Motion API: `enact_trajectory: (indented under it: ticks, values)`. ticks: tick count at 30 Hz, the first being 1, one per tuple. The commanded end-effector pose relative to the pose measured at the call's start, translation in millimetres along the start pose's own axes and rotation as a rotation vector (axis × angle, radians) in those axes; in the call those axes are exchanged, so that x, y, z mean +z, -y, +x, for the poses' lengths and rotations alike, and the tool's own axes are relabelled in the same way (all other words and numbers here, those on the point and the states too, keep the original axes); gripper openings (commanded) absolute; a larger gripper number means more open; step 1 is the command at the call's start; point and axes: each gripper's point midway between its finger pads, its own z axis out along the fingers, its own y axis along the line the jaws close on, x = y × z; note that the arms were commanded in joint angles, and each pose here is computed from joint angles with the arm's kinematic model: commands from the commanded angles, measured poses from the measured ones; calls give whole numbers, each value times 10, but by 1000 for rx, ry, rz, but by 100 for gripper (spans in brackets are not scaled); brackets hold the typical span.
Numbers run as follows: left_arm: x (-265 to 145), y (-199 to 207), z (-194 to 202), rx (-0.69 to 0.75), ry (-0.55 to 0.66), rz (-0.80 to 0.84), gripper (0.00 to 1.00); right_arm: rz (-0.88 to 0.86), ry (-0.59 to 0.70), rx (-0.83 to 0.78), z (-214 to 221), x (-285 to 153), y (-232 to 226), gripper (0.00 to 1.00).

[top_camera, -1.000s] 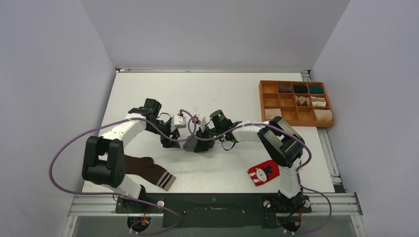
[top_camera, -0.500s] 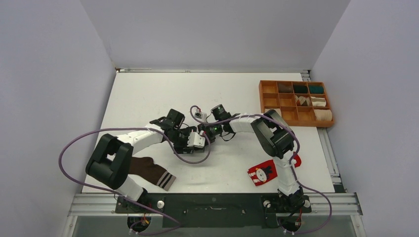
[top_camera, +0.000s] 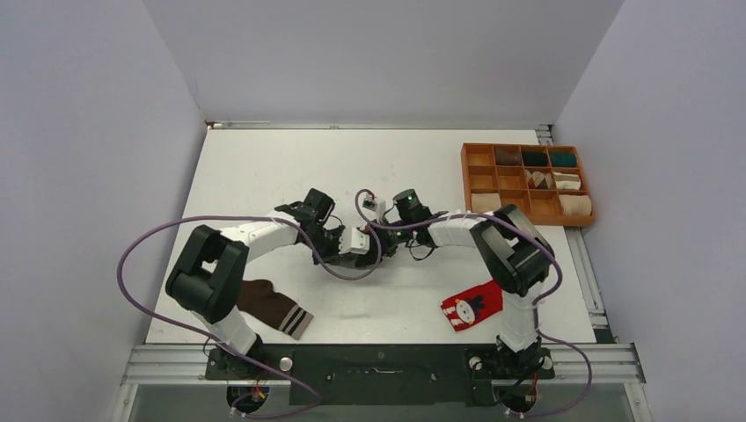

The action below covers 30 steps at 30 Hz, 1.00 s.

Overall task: Roll the socks
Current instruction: Roll the sock at the center of the board.

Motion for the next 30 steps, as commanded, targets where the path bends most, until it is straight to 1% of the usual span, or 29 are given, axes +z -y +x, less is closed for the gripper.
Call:
enact_trajectory:
  ticks: [1,6,7,9,12,13,14,16,19,21,23,25,26,27,28,30]
  values:
    - [5,210,127,-152,-31,153,0,125,207,-154,-323,-386,4,55]
    - [18,335,22,-257,-9,300,0,233,311,-299,-224,-685,-91,62]
    - [21,348,-6,-281,1,324,0,259,331,-344,-185,-724,-105,66]
    - [35,373,-34,-335,15,370,0,320,358,-507,-133,-750,-192,77]
    - [45,368,-37,-405,21,425,0,422,352,-896,-63,-667,-422,90]
    - [39,389,-19,-432,10,448,0,453,357,-1037,-99,-644,-482,93]
    - [41,383,-3,-455,4,462,0,462,343,-1111,-95,-591,-504,94]
    - [42,386,10,-495,-3,490,0,480,278,-1169,-120,-438,-441,93]
    - [60,404,29,-524,-9,523,0,493,181,-1230,-212,-201,-326,90]
    - [65,434,38,-520,-8,540,0,479,156,-1261,-272,-61,-291,89]
    - [59,444,52,-513,-10,545,0,453,115,-1266,-256,64,-230,85]
    - [65,454,69,-509,-15,549,0,451,61,-1262,-211,161,-125,79]
    - [72,462,78,-512,-18,554,0,457,41,-1257,-192,190,-71,74]
    - [76,463,80,-514,-20,559,0,466,22,-1248,-167,205,-16,65]
    - [71,463,69,-516,-19,566,0,475,8,-1234,-143,215,28,53]
    - [66,463,66,-512,-17,567,0,480,-16,-1198,-90,218,77,33]
